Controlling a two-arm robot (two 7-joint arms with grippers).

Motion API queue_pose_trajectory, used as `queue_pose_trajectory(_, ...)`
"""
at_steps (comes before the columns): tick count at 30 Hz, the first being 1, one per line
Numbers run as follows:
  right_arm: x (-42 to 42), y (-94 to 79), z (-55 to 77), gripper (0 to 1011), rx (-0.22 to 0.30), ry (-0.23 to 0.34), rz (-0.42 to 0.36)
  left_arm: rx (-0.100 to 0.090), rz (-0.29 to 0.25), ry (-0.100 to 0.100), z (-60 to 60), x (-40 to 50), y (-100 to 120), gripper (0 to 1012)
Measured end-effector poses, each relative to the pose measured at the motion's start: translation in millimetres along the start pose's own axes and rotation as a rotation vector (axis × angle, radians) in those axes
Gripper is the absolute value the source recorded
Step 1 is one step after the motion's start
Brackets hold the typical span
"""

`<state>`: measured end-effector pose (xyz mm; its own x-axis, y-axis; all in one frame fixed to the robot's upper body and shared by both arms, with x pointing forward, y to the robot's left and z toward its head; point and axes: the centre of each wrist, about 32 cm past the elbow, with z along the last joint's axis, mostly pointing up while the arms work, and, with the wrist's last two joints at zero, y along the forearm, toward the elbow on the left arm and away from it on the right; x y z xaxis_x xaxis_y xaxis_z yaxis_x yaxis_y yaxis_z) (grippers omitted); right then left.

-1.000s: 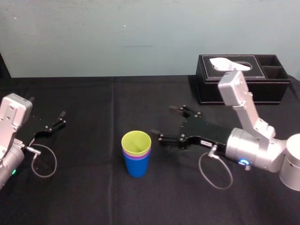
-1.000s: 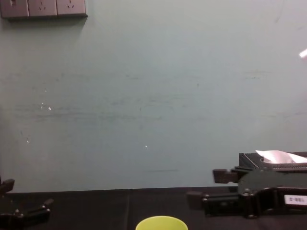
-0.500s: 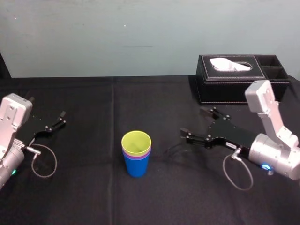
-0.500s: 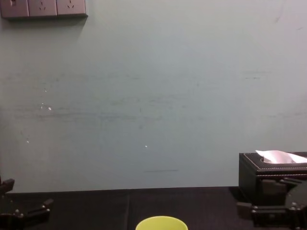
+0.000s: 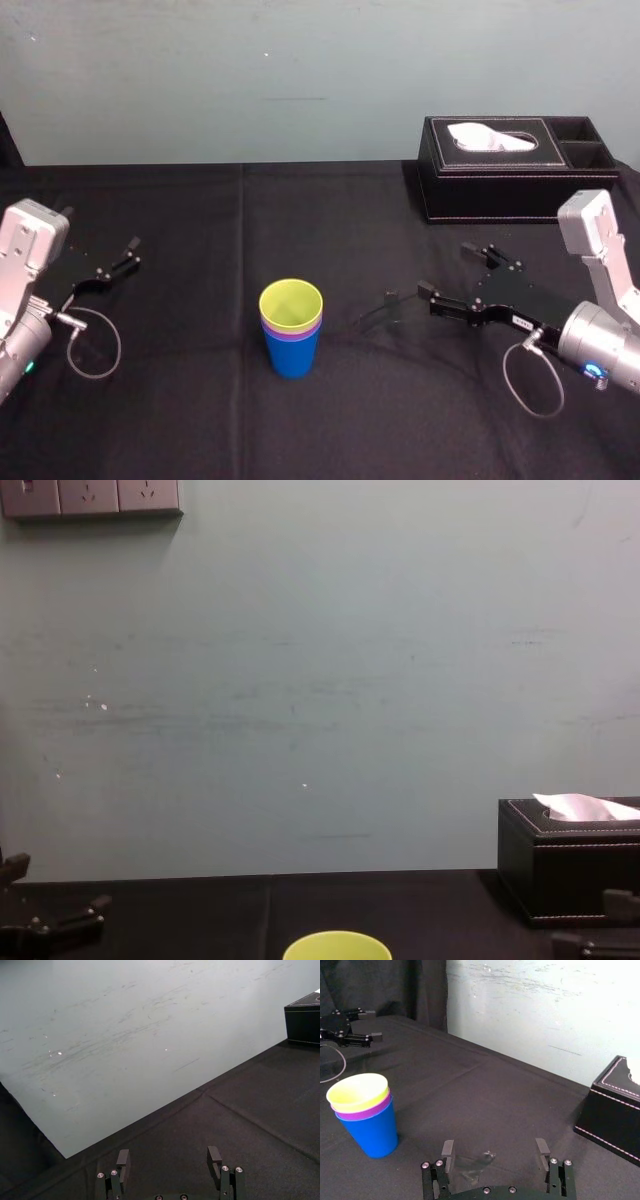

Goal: Stack the three plastic cups sequentially using one hand.

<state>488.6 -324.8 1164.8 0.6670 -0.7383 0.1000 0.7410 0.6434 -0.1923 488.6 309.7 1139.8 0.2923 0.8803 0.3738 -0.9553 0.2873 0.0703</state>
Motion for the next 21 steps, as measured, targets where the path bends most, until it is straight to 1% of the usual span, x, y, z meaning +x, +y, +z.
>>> queue_pose_trajectory(21, -0.5, 0.7, 1.3, 1003, 0.002, -0.001, 0.004, 0.000, 0.000, 0.000, 0.0, 0.0, 0.0, 1010)
